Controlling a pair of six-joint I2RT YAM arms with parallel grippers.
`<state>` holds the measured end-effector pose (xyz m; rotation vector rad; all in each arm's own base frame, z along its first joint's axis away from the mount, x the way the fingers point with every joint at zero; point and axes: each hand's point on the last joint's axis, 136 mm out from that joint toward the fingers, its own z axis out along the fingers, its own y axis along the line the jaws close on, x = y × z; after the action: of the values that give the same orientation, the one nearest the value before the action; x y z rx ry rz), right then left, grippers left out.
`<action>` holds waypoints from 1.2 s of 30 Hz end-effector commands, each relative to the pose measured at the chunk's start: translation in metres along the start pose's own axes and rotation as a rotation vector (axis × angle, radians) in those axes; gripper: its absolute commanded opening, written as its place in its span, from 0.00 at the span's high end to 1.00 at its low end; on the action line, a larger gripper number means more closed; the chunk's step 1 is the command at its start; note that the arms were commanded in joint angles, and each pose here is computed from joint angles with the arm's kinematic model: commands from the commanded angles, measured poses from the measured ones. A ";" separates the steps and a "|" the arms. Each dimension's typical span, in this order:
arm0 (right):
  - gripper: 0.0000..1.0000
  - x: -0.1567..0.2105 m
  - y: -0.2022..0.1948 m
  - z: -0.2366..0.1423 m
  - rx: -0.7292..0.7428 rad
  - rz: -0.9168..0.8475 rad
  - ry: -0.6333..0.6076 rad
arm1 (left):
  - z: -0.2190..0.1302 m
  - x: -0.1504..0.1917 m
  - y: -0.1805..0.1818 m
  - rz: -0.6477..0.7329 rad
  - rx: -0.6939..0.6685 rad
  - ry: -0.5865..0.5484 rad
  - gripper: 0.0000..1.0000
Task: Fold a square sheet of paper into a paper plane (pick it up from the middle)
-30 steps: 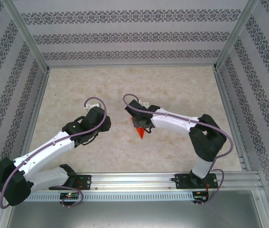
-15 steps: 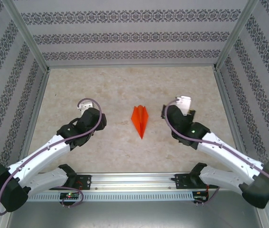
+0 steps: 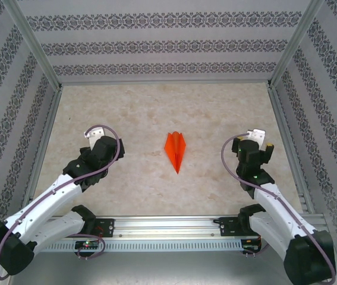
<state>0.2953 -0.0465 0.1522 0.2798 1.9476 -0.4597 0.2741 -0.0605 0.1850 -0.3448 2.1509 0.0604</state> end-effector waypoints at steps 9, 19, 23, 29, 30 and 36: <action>0.05 -0.028 0.054 0.056 -0.236 -0.017 -0.161 | 0.022 -0.025 0.050 -0.019 -0.184 -0.077 0.00; 0.03 -0.014 0.076 0.069 -0.400 0.044 -0.231 | 0.031 -0.047 0.079 -0.008 -0.292 -0.219 0.00; 0.02 -0.018 0.067 0.087 -0.333 0.077 -0.159 | 0.040 -0.053 0.081 0.014 -0.313 -0.268 0.00; 0.02 -0.019 0.069 0.086 -0.332 0.068 -0.169 | 0.071 -0.052 0.064 0.139 -0.257 -0.284 0.00; 0.02 -0.020 0.069 0.085 -0.334 0.068 -0.168 | 0.077 -0.051 0.061 0.164 -0.232 -0.285 0.00; 0.02 -0.020 0.069 0.086 -0.333 0.067 -0.169 | 0.105 -0.042 0.042 0.219 -0.096 -0.336 0.00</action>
<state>0.3960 -0.0199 0.1107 0.0638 1.8577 -0.1185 0.3490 0.0201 0.1357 -0.2269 1.9758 0.4129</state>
